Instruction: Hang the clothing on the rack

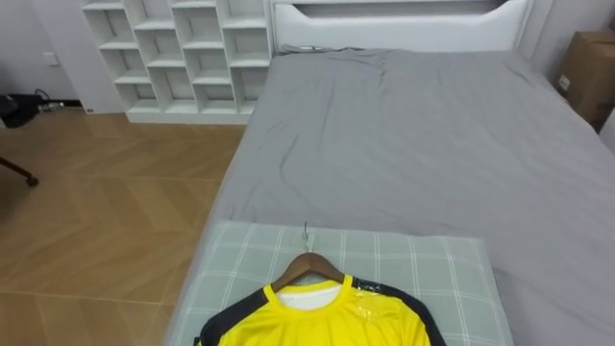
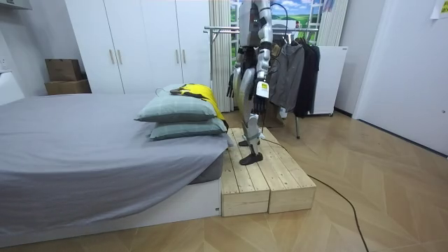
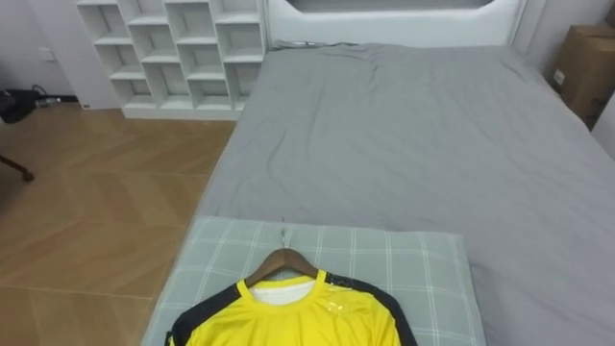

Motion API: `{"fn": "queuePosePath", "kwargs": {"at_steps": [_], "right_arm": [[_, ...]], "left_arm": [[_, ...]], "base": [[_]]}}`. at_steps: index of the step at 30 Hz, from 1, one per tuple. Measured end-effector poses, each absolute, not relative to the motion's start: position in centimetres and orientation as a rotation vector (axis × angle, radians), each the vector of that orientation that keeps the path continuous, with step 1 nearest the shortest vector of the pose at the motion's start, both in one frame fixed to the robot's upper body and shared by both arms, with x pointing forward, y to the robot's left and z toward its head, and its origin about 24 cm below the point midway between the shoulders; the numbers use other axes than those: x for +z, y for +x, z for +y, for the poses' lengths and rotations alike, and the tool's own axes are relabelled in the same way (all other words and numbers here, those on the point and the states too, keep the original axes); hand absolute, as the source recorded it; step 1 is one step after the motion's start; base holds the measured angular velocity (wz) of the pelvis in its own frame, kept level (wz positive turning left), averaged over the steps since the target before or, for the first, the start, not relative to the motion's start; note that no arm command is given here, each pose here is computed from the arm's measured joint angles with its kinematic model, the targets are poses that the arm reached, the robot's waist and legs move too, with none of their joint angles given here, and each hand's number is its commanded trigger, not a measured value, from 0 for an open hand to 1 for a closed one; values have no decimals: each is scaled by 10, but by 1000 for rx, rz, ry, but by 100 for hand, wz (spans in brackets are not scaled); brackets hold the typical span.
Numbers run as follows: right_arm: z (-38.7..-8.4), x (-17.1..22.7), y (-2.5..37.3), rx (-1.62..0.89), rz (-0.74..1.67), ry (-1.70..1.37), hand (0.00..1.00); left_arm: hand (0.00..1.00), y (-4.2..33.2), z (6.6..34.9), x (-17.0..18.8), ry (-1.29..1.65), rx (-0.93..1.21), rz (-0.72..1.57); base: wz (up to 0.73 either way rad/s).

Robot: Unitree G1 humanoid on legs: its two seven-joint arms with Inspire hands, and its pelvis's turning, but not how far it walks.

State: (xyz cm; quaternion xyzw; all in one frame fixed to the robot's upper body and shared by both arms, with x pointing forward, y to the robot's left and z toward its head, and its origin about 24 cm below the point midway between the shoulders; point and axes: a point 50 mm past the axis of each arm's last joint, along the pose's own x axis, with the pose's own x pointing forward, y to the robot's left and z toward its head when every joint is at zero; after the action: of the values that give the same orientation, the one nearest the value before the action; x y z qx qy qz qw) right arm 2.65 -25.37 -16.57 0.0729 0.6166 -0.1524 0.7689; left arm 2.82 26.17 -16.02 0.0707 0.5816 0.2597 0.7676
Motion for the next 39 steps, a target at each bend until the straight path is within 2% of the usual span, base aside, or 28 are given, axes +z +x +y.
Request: {"fn": "queuePosePath", "kwargs": {"at_steps": [8,15,26,39], "right_arm": [[-258,-165,25,-320,1345,119,0],[-259,-164,27,-317,1336,100,0],[-259,-163,34,-259,1327,68,0],[-260,-163,31,-232,1338,71,0]], "left_arm": [[0,47,288,-142,436,707,1116],[0,78,296,-122,587,787,905],[0,132,291,-88,722,755,573],[0,175,274,-67,906,611,363]], "base": [[2],[8],[3],[0]]}}
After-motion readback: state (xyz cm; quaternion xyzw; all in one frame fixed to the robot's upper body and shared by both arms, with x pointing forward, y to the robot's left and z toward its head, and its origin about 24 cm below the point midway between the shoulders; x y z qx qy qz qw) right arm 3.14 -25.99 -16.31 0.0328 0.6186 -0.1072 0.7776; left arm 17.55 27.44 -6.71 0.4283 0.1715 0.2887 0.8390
